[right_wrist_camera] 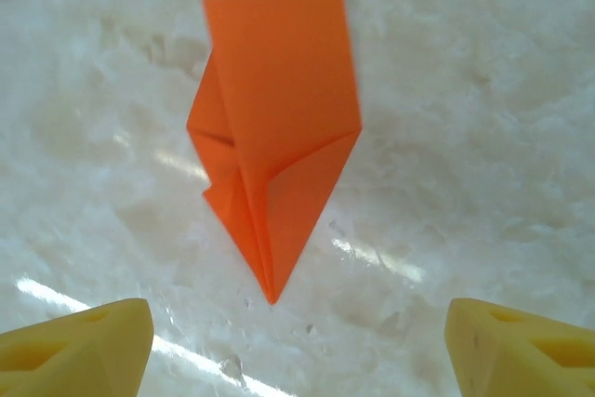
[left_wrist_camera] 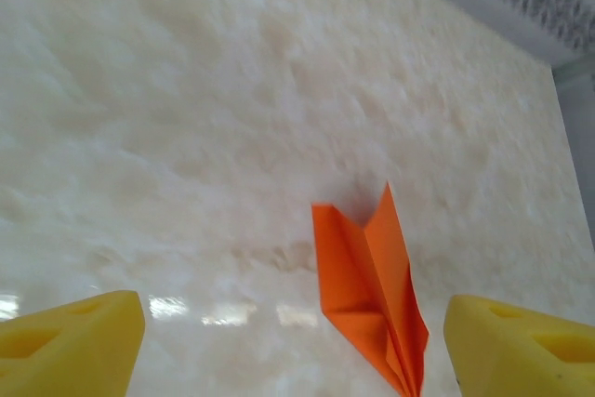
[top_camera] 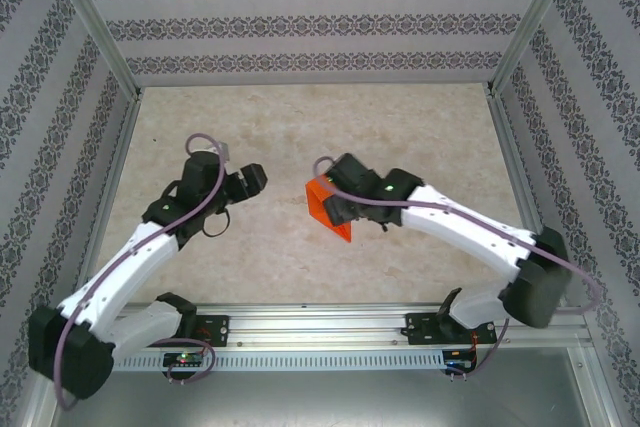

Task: Fold a paper plane with a square sheet of paper (fold left side to right side)
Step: Turn over the paper at the center of the table, then fold the wing for the fifth time at the center of the table.

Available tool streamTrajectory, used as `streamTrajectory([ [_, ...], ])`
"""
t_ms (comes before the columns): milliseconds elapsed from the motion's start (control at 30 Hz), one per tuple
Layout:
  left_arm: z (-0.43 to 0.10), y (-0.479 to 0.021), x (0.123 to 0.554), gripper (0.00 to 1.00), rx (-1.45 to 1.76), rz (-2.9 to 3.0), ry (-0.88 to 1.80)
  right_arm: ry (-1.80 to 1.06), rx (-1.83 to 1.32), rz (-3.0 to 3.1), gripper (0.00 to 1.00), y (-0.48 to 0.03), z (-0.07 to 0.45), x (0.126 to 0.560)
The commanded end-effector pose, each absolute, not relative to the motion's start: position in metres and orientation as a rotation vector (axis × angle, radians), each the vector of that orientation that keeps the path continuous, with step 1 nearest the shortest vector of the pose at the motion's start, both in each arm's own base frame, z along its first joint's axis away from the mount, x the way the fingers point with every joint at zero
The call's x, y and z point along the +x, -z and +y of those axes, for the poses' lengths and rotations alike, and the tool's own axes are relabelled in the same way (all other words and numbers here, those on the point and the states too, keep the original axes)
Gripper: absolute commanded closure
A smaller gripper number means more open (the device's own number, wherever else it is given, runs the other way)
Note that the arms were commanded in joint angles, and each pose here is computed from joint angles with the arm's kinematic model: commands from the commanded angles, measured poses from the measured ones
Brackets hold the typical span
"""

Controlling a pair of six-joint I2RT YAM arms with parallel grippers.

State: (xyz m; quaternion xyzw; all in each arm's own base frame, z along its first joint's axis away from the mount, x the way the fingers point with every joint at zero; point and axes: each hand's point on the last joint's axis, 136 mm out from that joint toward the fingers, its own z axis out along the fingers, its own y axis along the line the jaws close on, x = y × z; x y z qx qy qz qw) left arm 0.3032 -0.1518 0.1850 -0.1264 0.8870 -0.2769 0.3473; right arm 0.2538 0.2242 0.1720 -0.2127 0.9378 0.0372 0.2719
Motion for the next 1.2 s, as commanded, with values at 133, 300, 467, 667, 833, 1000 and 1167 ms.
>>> streamTrajectory([
  [133, -0.244, -0.159, 0.324, 0.18, -0.2, 2.342, 1.237, -0.649, -0.238, 2.351, 0.1, -0.195, 0.211, 0.279],
  [300, -0.285, -0.136, 0.336, 0.24, -0.149, 2.402, 1.317, -0.744, -0.125, 2.327, 0.02, -0.183, 0.191, 0.281],
  [467, -0.312, -0.116, 0.348, 0.31, -0.135, 2.456, 1.345, -0.783, -0.055, 2.334, 0.02, -0.173, 0.177, 0.281],
  [667, -0.324, -0.087, 0.356, 0.39, -0.183, 2.543, 1.308, -0.78, -0.027, 2.34, 0.02, -0.169, 0.168, 0.28],
  [833, -0.323, -0.066, 0.355, 0.43, -0.201, 2.616, 1.248, -0.801, 0.004, 2.34, 0.02, -0.168, 0.161, 0.281],
  [1000, -0.325, -0.063, 0.355, 0.64, -0.172, 2.628, 1.243, -0.794, 0.028, 2.343, 0.02, -0.166, 0.155, 0.281],
  [1167, -0.321, -0.063, 0.355, 0.85, -0.091, 2.611, 1.222, -0.883, 0.01, 2.317, 0.02, -0.167, 0.165, 0.282],
])
